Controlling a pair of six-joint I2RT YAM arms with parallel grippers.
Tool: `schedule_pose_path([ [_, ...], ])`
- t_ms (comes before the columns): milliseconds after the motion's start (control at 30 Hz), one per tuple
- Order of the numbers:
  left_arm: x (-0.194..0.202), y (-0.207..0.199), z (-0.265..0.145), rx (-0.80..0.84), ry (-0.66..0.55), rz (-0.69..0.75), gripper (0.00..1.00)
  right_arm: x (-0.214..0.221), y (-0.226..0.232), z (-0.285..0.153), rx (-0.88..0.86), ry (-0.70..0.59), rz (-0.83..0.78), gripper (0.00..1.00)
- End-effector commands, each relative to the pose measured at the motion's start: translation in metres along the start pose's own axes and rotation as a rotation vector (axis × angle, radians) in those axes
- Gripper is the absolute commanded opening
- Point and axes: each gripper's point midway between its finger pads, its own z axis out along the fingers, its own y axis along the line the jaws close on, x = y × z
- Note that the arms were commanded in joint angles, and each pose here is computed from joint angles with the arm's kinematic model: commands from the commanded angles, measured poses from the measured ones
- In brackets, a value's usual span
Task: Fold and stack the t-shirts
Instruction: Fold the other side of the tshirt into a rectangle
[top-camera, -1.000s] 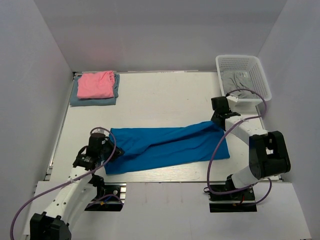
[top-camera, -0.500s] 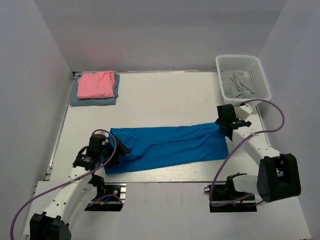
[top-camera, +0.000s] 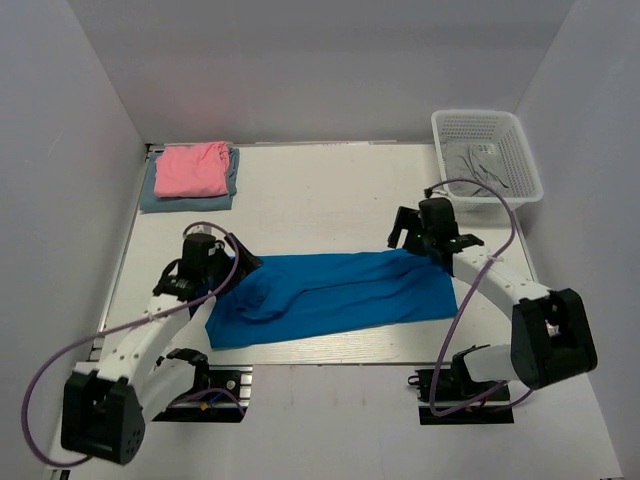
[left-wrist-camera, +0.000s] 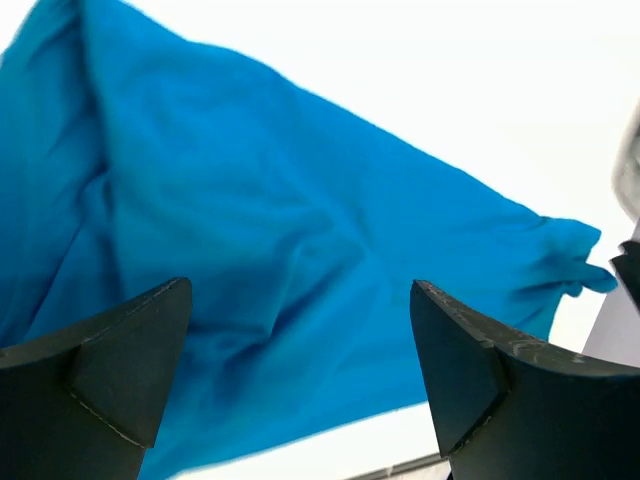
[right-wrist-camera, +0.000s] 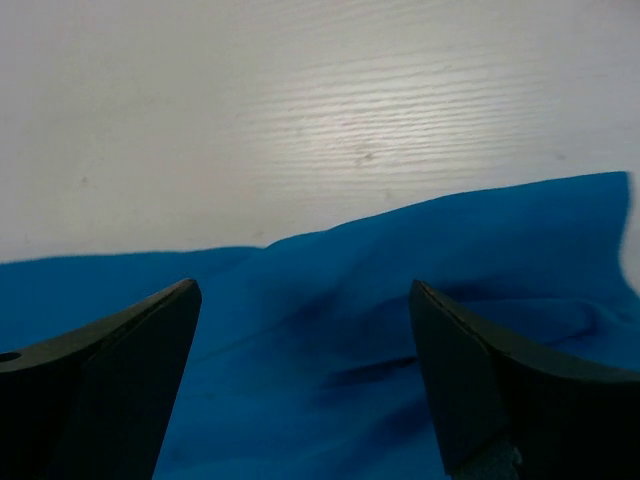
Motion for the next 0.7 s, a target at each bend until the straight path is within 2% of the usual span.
schedule_pose_path([
  [0, -0.023, -0.036, 0.016, 0.122, -0.043, 0.045, 1.00, 0.006, 0.037, 0.003, -0.153, 0.039, -0.074, 0.90],
  [33, -0.014, -0.029, 0.030, 0.096, 0.011, 0.048, 1.00, 0.016, 0.039, 0.007, -0.144, 0.065, -0.102, 0.90],
  [167, 0.003, -0.011, 0.060, 0.030, 0.105, 0.043, 1.00, 0.029, 0.023, 0.019, -0.059, 0.135, -0.119, 0.90],
  [300, 0.018, 0.016, 0.069, -0.081, 0.165, 0.037, 1.00, 0.038, -0.017, 0.017, 0.133, 0.161, -0.099, 0.90],
  [567, 0.028, 0.058, 0.062, -0.229, 0.137, 0.001, 1.00, 0.044, -0.083, 0.008, 0.385, 0.196, 0.004, 0.90],
  [667, 0.022, 0.057, 0.061, -0.230, 0.108, -0.003, 1.00, 0.043, -0.106, 0.000, 0.475, 0.198, 0.053, 0.90],
])
